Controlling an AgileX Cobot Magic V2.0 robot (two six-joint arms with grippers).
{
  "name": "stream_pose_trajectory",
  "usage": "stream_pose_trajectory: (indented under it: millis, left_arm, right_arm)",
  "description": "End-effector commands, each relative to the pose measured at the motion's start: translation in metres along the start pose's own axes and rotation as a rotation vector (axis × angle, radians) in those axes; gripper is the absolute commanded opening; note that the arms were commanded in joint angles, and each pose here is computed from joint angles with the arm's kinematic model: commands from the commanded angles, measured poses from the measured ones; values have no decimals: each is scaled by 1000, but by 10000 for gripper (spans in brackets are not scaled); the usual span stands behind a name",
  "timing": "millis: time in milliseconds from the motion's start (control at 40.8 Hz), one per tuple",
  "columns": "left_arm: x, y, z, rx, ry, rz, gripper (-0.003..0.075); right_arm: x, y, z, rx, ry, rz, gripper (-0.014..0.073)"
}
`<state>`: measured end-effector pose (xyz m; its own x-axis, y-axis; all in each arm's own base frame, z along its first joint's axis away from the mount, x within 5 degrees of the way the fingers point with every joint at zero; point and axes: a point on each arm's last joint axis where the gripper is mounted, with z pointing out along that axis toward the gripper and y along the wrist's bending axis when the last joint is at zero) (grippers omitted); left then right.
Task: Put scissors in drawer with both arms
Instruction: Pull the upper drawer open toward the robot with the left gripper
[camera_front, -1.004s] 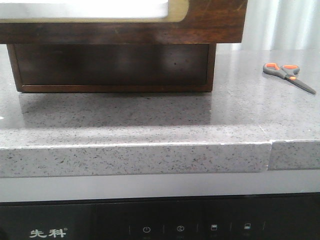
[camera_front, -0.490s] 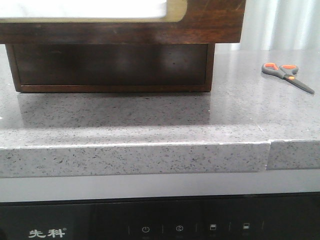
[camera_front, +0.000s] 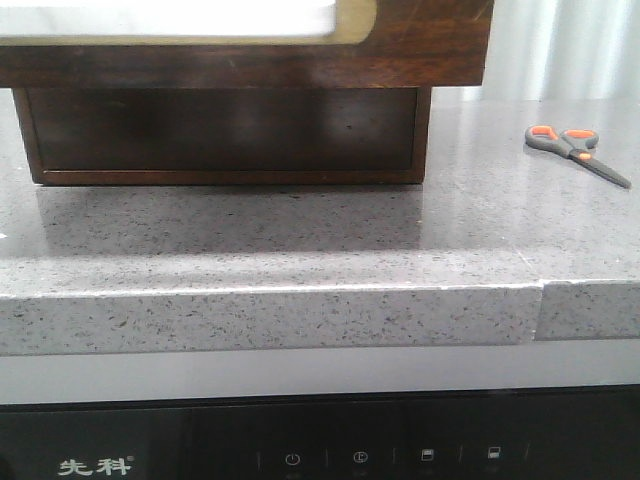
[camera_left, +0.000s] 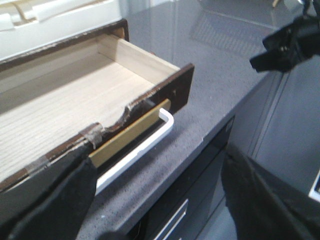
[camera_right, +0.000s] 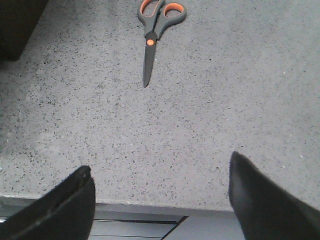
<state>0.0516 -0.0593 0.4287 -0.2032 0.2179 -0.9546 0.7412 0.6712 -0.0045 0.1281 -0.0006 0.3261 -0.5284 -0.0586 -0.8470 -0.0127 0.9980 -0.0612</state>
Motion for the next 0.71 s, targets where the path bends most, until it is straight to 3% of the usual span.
stream_pose_trajectory:
  millis: [0,245,490,686]
  left_arm:
    - [-17,2,-3,-17,-124,-22,514]
    - [-16,2,-2,-21,-113,-29,514]
    - [-5,8,1,-86,-10,-52,514]
    - [-5,8,1,-85,-13,-54,514]
  right_arm:
    - [-15,-2,-5,11,-89,-11,573]
    - [-15,-2,-5,11,-89,-11,573]
    - [-15,-2,-5,11,-90,-11,573]
    - [-23,-2,-8,11,-150,-10,571]
